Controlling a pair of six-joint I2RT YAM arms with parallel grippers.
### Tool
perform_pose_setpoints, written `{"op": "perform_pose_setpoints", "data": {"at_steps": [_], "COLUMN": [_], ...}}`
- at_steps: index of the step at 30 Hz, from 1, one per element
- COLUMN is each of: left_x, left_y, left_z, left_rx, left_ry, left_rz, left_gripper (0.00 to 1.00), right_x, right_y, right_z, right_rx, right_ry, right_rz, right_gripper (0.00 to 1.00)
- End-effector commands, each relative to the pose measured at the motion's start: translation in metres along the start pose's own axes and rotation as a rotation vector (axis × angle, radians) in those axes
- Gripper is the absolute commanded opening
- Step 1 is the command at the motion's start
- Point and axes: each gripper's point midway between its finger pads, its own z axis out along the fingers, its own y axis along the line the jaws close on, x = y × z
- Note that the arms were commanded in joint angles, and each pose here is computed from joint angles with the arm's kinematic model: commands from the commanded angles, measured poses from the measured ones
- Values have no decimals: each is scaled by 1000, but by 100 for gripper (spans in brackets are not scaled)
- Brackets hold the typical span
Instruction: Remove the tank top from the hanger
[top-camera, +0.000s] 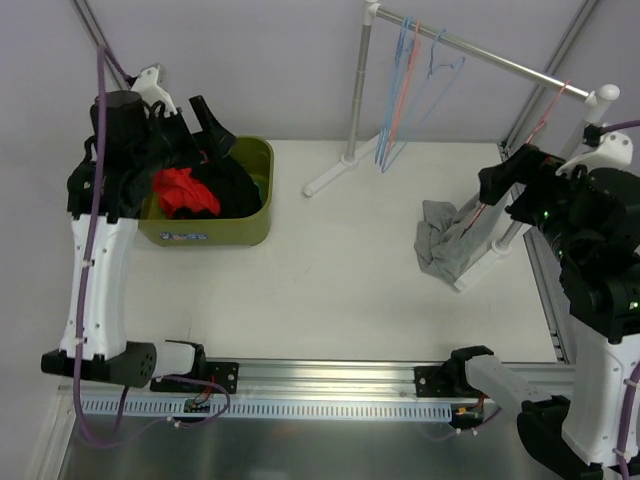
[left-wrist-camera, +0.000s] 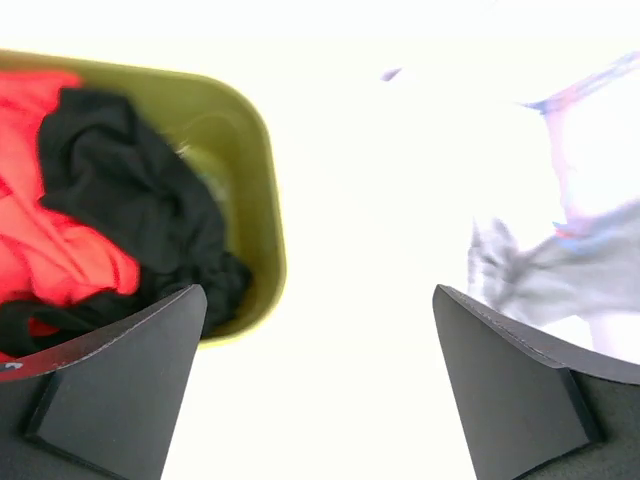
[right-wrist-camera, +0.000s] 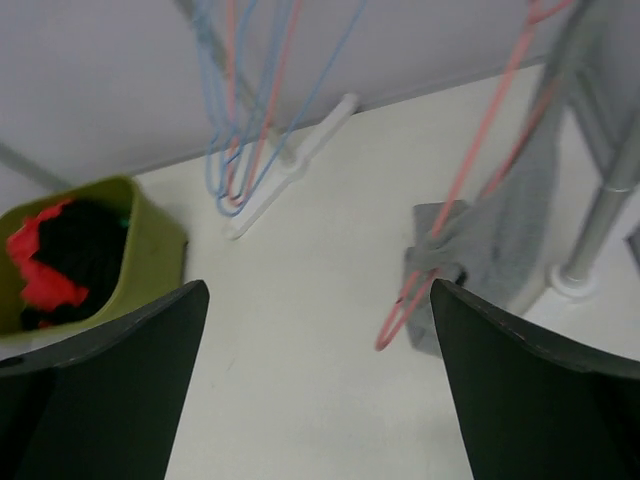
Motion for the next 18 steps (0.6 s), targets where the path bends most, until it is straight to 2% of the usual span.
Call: {"op": "perform_pose_setpoints", "data": {"at_steps": [1, 2, 5, 10, 13, 14, 15, 16, 17, 18], "left_x": [14, 17, 42, 67, 73, 73, 74, 74, 74, 73], "left_y": [-23, -25, -22, -17, -16, -16, -16, -16, -16, -16], "left_z": [-27, -30, -34, -40, -45, -47, -48, -48, -48, -49], "left_rx": [122, 137, 157, 172, 177, 178, 180, 180, 179, 179], "left_ry": [42, 50, 104, 147, 153, 151, 155, 156, 155, 153], "left_rz": [26, 31, 23, 41, 56, 62, 64, 65, 72, 74], "left_gripper": [99, 99, 99, 99, 99, 98, 99, 99, 99, 99], "right_x": [-13, -7, -11, -17, -19, -18, -16, -14, -14, -14], "right_y": [-68, -77, -103, -111, -126, -131, -133, -134, -134, -133], "right_z": [14, 28, 55, 102, 112, 116, 119, 123, 123, 122], "right_rx": [410, 469, 587, 594, 678, 703, 713, 717, 717, 717], "right_ry": [9, 51, 49, 18, 0, -7, -6, 0, -1, -5], "right_rz": [-17, -23, -3, 33, 37, 34, 36, 37, 40, 46], "right_gripper": [99, 100, 98, 82, 73, 67, 52, 43, 26, 17]}}
